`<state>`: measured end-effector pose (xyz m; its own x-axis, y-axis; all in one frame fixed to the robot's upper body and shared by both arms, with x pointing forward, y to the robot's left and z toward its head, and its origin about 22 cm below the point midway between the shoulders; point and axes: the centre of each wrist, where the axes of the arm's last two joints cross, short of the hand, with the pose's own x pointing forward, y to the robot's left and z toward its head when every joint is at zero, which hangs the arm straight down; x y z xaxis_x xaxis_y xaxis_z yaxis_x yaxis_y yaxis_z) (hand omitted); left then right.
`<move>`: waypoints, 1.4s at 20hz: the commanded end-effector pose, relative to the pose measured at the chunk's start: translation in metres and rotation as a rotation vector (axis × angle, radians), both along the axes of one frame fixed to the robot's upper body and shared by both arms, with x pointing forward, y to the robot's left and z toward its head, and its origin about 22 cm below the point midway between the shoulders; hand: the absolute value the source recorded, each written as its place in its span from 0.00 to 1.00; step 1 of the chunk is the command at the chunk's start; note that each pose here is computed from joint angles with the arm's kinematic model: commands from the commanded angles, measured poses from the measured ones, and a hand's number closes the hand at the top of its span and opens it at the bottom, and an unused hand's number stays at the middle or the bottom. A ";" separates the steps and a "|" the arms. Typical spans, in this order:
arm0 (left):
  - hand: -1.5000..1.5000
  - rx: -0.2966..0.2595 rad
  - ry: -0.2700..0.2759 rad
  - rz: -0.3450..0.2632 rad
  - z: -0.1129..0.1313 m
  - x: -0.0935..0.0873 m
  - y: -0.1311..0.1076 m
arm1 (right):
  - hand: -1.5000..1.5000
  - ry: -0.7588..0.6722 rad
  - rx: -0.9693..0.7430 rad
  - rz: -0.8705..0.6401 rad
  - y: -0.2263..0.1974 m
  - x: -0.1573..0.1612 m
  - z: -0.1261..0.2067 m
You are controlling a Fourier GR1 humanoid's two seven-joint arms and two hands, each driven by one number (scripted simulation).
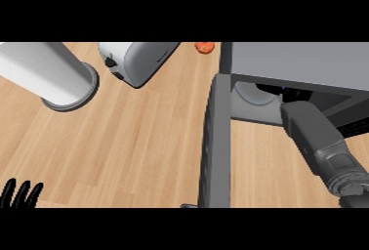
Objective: Pick up the milk, place it into the microwave and close the microwave
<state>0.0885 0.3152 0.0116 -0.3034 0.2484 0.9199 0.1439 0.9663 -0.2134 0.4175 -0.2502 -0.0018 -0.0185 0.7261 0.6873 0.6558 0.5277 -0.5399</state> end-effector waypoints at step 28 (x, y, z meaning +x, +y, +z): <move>0.00 0.029 -0.014 -0.013 -0.004 0.017 0.002 | 0.00 0.139 0.047 0.363 0.073 -0.003 -0.011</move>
